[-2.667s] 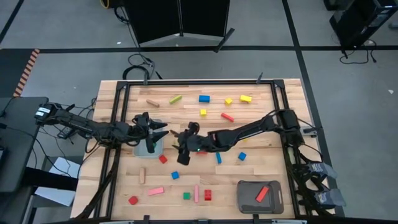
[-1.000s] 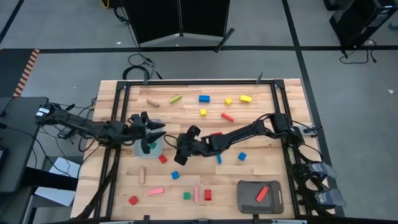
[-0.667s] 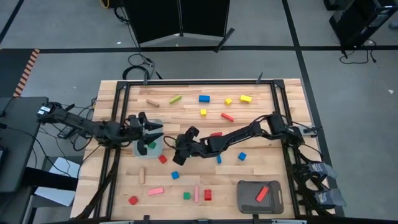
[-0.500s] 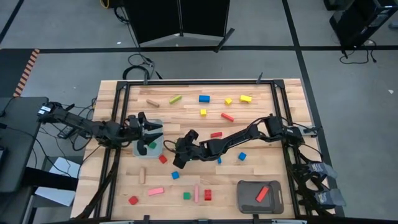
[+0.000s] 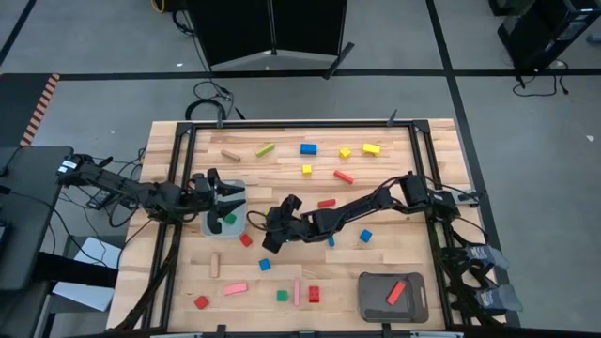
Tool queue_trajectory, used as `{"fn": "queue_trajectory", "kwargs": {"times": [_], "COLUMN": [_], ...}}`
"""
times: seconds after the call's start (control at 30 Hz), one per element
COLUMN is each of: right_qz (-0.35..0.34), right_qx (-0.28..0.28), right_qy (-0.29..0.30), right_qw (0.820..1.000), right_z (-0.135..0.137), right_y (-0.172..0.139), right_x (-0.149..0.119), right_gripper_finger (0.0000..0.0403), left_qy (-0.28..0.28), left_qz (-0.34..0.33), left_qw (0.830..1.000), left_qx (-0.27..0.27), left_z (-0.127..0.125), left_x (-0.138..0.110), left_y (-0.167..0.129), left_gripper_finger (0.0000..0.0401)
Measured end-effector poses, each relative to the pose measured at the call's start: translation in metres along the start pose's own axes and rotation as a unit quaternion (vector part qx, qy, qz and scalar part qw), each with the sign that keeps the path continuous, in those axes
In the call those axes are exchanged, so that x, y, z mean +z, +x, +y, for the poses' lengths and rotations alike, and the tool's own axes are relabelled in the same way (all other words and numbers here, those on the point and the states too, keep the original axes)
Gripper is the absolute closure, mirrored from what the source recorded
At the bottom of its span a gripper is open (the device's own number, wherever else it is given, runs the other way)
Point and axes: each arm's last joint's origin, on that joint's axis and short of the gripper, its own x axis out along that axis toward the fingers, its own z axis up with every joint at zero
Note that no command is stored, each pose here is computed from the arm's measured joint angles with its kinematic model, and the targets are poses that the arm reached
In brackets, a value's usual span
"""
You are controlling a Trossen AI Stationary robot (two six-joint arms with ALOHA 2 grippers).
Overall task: Sort blocks by size
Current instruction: Put the middle left blue block into the grey bin
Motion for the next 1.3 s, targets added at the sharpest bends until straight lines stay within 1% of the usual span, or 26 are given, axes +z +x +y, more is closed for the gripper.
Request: {"fn": "queue_trajectory", "kwargs": {"times": [0.13,0.43,0.5,0.6,0.7,0.83,0.9,0.97,1.03,1.1,1.2,1.3], "right_qz": [0.013,0.008,-0.005,-0.041,-0.053,-0.035,-0.021,-0.006,-0.007,-0.028,-0.059,-0.062], "right_qx": [0.002,0.015,0.021,0.038,0.063,0.120,0.129,0.121,0.109,0.110,0.092,0.059], "right_qy": [0.005,-0.001,-0.014,-0.025,-0.058,-0.116,-0.143,-0.160,-0.170,-0.170,-0.166,-0.180], "right_qw": [1.000,1.000,1.000,0.998,0.995,0.985,0.981,0.980,0.979,0.979,0.980,0.980], "right_z": [0.000,0.004,0.003,0.006,0.011,0.025,0.029,0.031,0.031,0.030,0.027,0.021], "right_y": [-0.001,-0.003,-0.008,-0.027,-0.042,-0.050,-0.054,-0.056,-0.060,-0.068,-0.088,-0.100], "right_x": [-0.003,-0.001,0.006,0.027,0.035,0.027,0.021,0.016,0.016,0.026,0.044,0.048], "right_gripper_finger": [0.0127,0.0127,0.0127,0.0128,0.0130,0.0128,0.0127,0.0127,0.0128,0.0132,0.0136,0.0141], "left_qy": [0.001,0.006,-0.001,-0.012,-0.012,-0.012,-0.020,-0.020,-0.016,-0.010,-0.007,-0.011], "left_qz": [0.002,0.012,0.016,0.017,0.018,0.020,0.021,0.026,0.034,0.044,0.051,0.045], "left_qw": [1.000,1.000,1.000,1.000,1.000,0.999,0.999,0.999,0.999,0.999,0.998,0.999], "left_qx": [0.000,0.003,0.009,0.022,0.023,0.023,0.024,0.024,0.024,0.027,0.027,0.025], "left_z": [0.000,0.001,0.001,0.002,0.002,0.002,0.002,0.002,0.001,0.001,0.000,-0.002], "left_x": [0.000,-0.002,-0.004,-0.004,-0.005,-0.005,-0.005,-0.007,-0.009,-0.013,-0.015,-0.015], "left_y": [0.000,0.000,0.000,0.000,0.000,0.000,0.000,0.001,0.003,0.005,0.009,0.011], "left_gripper_finger": [0.0209,0.0209,0.0209,0.0209,0.0209,0.0209,0.0209,0.0209,0.0209,0.0209,0.0209,0.0209]}}
